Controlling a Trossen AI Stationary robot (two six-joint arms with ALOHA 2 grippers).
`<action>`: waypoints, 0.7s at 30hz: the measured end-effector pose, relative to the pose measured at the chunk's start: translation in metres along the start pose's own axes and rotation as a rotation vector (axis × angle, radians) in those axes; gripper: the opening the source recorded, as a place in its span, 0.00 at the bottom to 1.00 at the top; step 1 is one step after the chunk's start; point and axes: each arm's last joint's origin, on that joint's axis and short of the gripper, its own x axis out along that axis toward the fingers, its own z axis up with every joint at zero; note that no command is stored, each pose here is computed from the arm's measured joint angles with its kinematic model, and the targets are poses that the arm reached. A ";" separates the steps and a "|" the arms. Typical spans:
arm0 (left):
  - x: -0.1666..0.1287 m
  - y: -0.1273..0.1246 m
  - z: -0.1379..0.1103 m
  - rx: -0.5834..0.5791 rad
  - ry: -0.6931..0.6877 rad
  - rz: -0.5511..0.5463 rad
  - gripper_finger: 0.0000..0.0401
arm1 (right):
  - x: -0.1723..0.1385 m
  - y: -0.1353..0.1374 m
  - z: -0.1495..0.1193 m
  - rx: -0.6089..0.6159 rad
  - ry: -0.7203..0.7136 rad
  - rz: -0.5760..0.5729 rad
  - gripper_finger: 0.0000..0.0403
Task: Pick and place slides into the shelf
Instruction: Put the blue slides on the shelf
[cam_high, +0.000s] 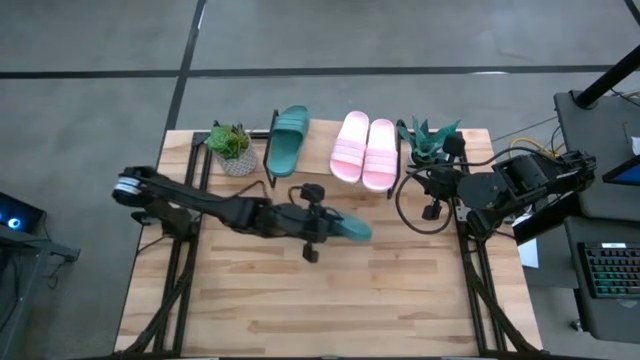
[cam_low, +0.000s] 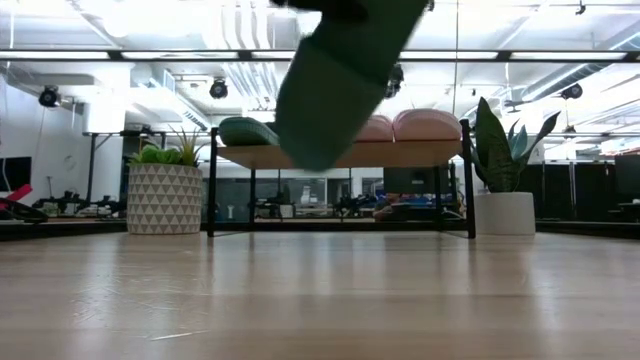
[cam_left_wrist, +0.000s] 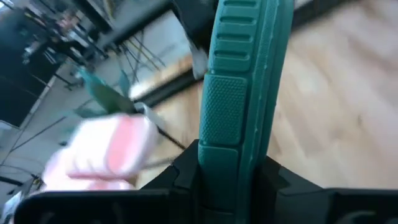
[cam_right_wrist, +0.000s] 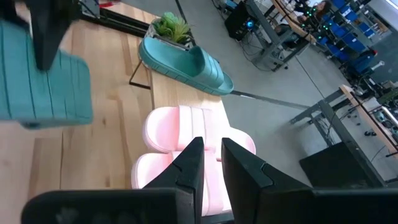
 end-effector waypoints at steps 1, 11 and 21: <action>-0.006 0.004 0.004 -0.018 -0.026 0.011 0.15 | 0.000 0.000 0.000 0.000 0.000 0.000 0.12; -0.043 0.037 0.028 -0.215 -0.160 0.298 0.15 | 0.000 0.000 0.003 0.041 -0.027 -0.002 0.12; -0.077 0.085 0.037 -0.394 -0.318 0.540 0.14 | 0.030 0.034 -0.005 -0.286 -0.097 -0.028 0.12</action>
